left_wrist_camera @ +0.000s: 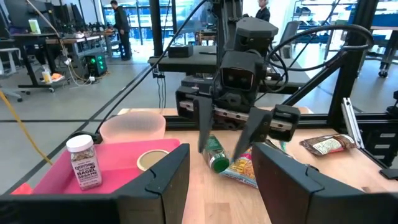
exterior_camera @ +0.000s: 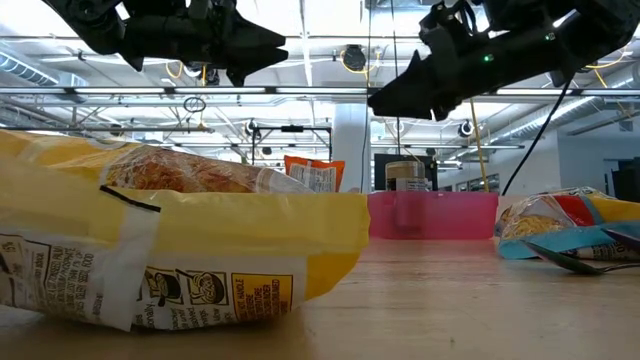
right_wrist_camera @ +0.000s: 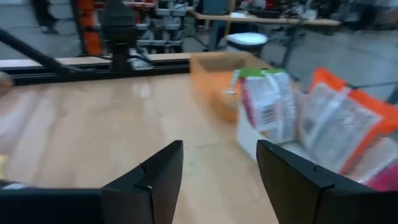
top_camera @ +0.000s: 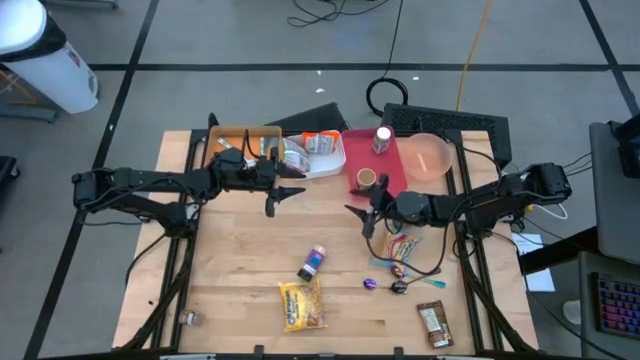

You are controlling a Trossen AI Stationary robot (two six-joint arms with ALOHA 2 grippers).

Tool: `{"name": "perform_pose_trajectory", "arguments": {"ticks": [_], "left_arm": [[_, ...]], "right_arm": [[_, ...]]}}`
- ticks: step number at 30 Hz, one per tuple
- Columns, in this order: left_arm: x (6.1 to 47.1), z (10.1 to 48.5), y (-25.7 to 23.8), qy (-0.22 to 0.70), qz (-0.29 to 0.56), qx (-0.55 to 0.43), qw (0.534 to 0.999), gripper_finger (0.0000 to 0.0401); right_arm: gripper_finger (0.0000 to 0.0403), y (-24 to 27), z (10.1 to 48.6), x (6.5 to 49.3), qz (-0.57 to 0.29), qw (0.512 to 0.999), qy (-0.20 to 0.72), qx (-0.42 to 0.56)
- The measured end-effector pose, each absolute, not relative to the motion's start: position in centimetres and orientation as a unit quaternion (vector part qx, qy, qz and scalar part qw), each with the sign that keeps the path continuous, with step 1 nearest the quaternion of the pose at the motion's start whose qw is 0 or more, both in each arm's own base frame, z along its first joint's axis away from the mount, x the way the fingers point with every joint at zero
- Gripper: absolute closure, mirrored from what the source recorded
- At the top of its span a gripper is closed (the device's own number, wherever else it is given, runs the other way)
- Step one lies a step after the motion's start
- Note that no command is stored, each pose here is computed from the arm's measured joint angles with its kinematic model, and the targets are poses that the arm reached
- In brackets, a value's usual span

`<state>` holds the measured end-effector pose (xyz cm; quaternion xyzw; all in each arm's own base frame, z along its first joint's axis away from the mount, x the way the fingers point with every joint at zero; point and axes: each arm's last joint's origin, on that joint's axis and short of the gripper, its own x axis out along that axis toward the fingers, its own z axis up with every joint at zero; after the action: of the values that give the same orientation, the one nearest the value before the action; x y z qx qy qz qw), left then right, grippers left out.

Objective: Pick & Place Food Item
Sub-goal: Put the blue noodle pack into the white bin

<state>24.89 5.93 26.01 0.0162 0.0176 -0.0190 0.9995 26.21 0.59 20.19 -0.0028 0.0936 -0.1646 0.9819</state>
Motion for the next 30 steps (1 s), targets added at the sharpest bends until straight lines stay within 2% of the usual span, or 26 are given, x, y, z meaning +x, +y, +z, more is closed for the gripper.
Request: {"name": "perform_pose_trajectory", "arguments": {"ticks": [7,30], "left_arm": [[24.9,26.0,5.9,0.018,-0.019,0.016,1.0,0.0219],[24.9,26.0,5.9,0.018,-0.019,0.016,1.0,0.0219]], "right_arm": [[0.0206,1.2,20.0,26.3,-0.097,0.989,0.1,0.042],[0.0206,3.6,19.8,26.0,-0.055,0.991,0.111,0.05]]}}
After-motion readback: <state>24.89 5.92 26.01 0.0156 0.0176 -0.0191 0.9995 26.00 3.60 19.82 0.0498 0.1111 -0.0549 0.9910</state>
